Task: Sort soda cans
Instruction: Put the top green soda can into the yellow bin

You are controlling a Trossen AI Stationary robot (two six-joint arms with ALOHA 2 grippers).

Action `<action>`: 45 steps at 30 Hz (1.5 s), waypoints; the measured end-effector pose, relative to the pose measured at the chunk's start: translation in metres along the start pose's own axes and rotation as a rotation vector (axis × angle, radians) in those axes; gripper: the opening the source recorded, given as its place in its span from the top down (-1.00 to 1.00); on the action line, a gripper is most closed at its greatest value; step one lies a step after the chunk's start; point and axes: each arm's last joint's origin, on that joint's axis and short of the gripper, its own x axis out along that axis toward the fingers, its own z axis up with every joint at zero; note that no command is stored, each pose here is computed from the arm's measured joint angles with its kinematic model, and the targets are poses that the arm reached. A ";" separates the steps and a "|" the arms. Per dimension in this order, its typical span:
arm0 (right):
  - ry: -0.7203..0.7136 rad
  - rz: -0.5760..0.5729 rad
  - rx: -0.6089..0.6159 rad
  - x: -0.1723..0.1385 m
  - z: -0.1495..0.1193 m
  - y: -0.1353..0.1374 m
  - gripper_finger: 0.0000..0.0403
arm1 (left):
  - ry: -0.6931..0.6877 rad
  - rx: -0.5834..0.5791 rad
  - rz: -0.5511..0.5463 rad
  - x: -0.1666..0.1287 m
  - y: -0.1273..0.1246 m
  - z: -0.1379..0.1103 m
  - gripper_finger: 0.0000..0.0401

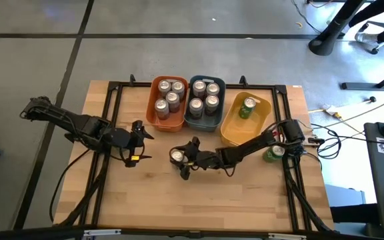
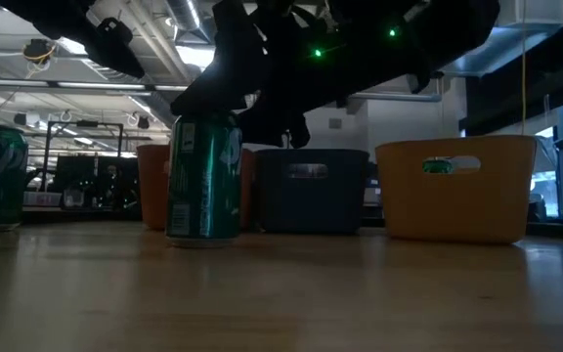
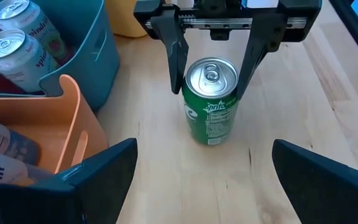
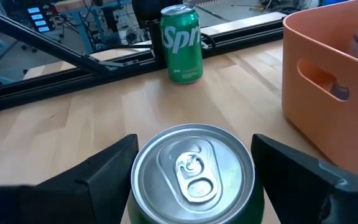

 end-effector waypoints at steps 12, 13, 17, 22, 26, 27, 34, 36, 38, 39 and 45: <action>0.011 -0.013 -0.031 0.000 -0.001 -0.001 -0.50 | -0.001 -0.005 0.000 0.000 0.000 0.000 -0.80; 0.010 -0.011 -0.030 0.000 -0.001 -0.001 -0.49 | 0.000 -0.006 0.000 0.000 0.000 0.000 -0.80; -0.007 0.024 -0.013 0.001 0.000 0.001 -0.47 | -0.001 -0.007 0.000 0.000 0.000 0.000 -0.80; 0.004 0.044 0.003 0.003 0.004 0.004 -0.54 | -0.001 -0.010 0.000 0.000 0.000 0.000 -0.80; -0.006 0.009 0.013 0.004 0.006 0.004 -0.62 | -0.001 -0.028 0.000 0.000 0.000 0.000 -0.80; -0.006 -0.008 0.017 0.004 0.006 0.004 -0.64 | -0.001 -0.028 0.000 0.000 0.000 0.000 -0.80; 0.037 -0.026 0.036 0.004 0.002 0.002 -0.79 | -0.001 -0.018 0.000 0.000 0.000 0.000 -0.80; 0.036 -0.026 0.035 0.004 0.002 0.002 -0.83 | -0.002 -0.004 0.000 0.000 0.000 0.000 -0.80; 0.047 -0.018 0.030 0.004 0.001 0.002 -0.86 | -0.008 -0.003 -0.001 0.000 0.000 0.001 -0.80; 0.061 -0.016 0.022 0.003 0.000 0.002 -0.87 | -0.012 -0.004 -0.002 0.000 0.000 0.001 -0.80; 0.089 -0.020 0.017 0.005 -0.005 0.001 -0.82 | -0.028 -0.006 -0.003 0.000 0.000 0.003 -0.80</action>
